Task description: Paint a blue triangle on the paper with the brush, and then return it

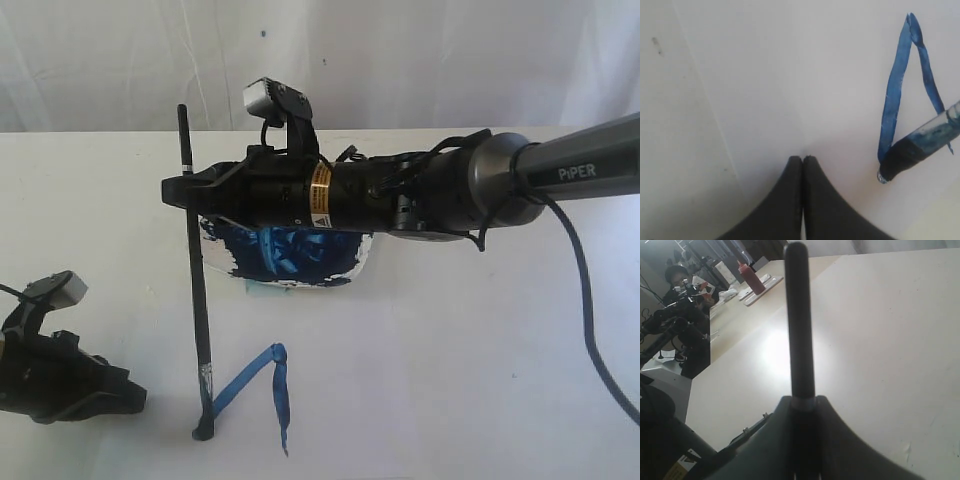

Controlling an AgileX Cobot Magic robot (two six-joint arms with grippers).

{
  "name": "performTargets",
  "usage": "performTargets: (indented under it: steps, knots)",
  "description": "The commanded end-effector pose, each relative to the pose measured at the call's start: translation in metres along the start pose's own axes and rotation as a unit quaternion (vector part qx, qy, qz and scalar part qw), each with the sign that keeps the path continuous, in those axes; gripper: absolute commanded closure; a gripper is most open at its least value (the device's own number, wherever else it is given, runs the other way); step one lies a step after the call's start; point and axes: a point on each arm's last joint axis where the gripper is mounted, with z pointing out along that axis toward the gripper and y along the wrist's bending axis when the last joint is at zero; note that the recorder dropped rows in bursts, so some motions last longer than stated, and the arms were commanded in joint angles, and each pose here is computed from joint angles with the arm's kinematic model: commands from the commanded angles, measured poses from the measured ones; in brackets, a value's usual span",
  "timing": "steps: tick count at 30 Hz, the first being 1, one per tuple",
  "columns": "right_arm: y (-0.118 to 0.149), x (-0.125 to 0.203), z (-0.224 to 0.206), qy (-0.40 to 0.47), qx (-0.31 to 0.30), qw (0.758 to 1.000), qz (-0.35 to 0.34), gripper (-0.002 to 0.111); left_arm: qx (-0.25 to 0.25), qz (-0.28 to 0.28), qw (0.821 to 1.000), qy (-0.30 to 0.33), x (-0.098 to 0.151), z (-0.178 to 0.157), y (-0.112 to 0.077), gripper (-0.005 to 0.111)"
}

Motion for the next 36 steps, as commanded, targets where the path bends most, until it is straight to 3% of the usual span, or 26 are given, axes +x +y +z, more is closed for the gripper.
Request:
performTargets:
  steps: [1, 36]
  knots:
    - [-0.001, -0.002, -0.002, 0.0, 0.0, 1.0, 0.003, 0.108, -0.005, 0.006, 1.0, 0.002, 0.001, -0.001, -0.001, 0.107]
    - [-0.007, 0.0, -0.024, 0.016, 0.019, 1.0, 0.012, 0.108, -0.005, 0.006, 1.0, 0.002, 0.001, -0.001, -0.001, 0.107]
